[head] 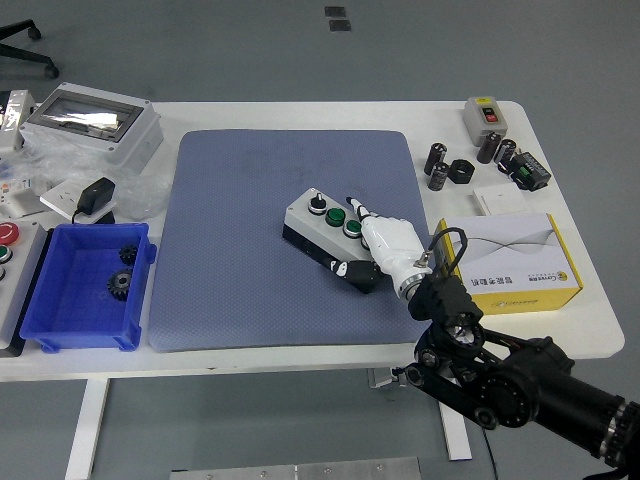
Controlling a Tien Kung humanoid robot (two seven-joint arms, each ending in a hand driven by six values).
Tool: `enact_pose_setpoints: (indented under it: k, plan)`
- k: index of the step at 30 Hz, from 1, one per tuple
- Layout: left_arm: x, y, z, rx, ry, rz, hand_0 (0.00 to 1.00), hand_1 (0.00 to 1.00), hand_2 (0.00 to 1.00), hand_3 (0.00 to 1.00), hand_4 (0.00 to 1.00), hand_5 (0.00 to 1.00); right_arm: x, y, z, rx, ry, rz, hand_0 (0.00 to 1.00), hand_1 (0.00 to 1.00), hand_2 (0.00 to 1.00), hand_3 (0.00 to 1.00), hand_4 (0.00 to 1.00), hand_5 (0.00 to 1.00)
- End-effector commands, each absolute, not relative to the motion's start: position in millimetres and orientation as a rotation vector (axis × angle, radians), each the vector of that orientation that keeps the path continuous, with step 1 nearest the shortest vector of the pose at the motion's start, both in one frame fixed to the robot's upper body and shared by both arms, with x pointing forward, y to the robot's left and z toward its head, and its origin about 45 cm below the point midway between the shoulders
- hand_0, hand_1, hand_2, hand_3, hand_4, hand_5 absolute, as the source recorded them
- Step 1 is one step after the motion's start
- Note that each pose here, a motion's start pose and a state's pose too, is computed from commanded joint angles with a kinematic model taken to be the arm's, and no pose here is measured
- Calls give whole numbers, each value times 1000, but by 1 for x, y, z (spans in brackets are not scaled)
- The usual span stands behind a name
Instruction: Pick up the button,place it on the desk,press the button,press the button
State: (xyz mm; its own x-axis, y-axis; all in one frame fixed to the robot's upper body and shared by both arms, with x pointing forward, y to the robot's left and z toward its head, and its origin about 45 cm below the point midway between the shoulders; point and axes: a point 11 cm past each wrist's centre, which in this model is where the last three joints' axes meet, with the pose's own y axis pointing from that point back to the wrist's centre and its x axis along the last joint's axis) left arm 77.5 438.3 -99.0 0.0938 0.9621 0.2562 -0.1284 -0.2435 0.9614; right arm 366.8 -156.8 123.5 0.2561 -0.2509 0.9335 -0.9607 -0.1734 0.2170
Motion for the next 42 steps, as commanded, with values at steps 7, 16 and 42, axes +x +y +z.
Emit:
enact_pose_setpoints:
  k: [7, 16, 42]
  plan:
    - [79, 439, -99, 1346, 909, 1363, 655, 589, 528, 590, 536, 45, 369, -158, 129, 1580, -1161, 1046, 119, 421, 528, 965, 651, 75]
    - [75, 440, -99, 1375, 915, 1372, 652, 595, 532, 593, 551, 40, 381, -157, 171, 1711, -1263, 1191, 94, 336, 366, 488, 69, 2]
    - [74, 440, -99, 1399, 919, 1368, 651, 596, 532, 591, 561, 73, 357, -115, 146, 1884, -723, 1499, 211, 377, 357, 423, 97, 2]
